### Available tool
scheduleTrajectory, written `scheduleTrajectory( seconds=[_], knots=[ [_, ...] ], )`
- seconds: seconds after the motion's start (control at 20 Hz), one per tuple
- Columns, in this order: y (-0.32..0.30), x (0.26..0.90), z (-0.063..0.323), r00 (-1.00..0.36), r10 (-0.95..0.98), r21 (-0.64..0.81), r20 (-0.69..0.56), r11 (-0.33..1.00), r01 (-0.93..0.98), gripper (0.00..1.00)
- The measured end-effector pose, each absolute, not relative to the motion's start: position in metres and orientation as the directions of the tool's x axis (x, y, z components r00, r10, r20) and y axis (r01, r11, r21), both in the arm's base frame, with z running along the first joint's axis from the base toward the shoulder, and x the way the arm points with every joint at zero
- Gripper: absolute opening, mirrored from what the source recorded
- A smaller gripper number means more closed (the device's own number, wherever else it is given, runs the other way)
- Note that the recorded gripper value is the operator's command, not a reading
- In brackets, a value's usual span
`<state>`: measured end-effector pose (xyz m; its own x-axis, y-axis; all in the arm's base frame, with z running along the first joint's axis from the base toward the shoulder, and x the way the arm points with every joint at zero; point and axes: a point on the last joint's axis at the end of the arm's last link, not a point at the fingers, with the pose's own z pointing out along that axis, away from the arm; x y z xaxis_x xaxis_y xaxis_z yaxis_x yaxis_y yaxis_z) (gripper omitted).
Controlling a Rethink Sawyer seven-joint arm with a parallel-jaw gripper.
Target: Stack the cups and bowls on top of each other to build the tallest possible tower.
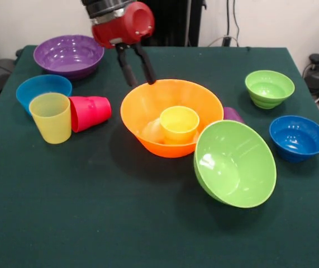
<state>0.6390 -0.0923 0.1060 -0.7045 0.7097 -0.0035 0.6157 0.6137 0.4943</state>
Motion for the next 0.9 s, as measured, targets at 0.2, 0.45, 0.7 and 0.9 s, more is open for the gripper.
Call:
scheduleTrajectory(
  seconds=[0.2,0.45,0.7,0.9],
  knots=[
    [-0.07,0.64,0.098,-0.727,0.686,0.493,0.0,0.633,0.597,1.0],
    [-0.059,0.635,0.087,-0.75,0.662,0.476,-0.017,0.664,0.576,1.0],
    [-0.062,0.633,0.081,-0.757,0.653,0.456,-0.034,0.684,0.57,1.0],
    [-0.074,0.636,0.082,-0.75,0.659,0.442,-0.057,0.691,0.572,1.0]
  ],
)
